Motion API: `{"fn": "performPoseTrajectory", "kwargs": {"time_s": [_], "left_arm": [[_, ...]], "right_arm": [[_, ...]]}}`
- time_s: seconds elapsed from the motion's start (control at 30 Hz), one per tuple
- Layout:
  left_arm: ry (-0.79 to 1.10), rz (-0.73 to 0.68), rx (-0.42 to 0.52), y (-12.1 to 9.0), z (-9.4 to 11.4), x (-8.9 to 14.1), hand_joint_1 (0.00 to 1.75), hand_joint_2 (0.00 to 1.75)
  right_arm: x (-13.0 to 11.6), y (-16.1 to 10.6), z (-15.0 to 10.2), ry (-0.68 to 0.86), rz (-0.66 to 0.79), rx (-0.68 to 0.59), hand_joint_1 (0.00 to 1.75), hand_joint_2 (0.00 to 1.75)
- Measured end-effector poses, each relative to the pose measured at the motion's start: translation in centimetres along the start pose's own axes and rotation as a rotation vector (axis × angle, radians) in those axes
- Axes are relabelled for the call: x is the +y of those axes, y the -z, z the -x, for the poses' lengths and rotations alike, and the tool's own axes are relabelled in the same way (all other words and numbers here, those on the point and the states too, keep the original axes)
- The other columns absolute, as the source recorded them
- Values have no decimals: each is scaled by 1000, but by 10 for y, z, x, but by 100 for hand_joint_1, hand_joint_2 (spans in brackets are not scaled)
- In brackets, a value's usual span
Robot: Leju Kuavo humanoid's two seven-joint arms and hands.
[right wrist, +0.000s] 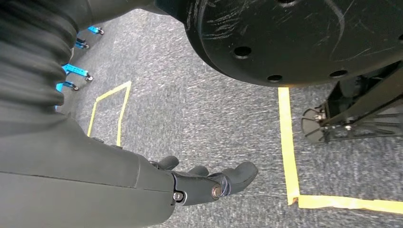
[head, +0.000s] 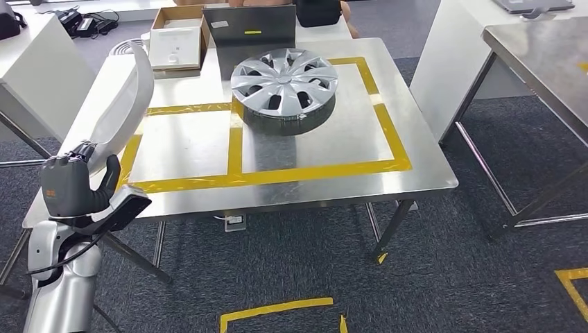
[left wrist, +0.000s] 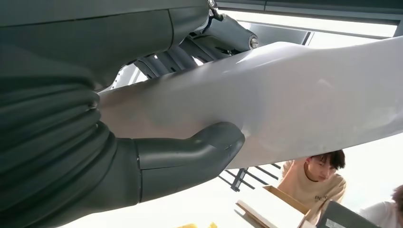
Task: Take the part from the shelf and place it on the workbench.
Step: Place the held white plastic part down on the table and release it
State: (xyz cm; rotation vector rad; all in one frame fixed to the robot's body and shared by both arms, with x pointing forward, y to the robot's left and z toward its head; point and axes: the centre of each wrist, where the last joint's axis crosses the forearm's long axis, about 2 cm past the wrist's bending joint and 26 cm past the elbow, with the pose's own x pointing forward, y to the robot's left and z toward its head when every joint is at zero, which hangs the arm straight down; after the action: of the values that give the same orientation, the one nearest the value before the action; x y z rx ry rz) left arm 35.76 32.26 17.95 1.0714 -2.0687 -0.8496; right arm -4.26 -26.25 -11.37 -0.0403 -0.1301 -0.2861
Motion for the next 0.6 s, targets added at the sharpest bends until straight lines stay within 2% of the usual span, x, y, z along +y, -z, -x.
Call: {"fn": "performPoseTrajectory", "kwargs": {"time_s": [0.33,0.47,0.6], "left_arm": [[8,20,36,1,13,-4,175,175],[21,42,73,-5,19,-9,175,175],[76,31,108,-2,27,-13,175,175]], "right_arm": [[0,1,-3,-3,0,-6,0,0],[0,1,-5,-8,-1,-11,0,0],[0,1,-4,-14,-1,-4,0,0]]}}
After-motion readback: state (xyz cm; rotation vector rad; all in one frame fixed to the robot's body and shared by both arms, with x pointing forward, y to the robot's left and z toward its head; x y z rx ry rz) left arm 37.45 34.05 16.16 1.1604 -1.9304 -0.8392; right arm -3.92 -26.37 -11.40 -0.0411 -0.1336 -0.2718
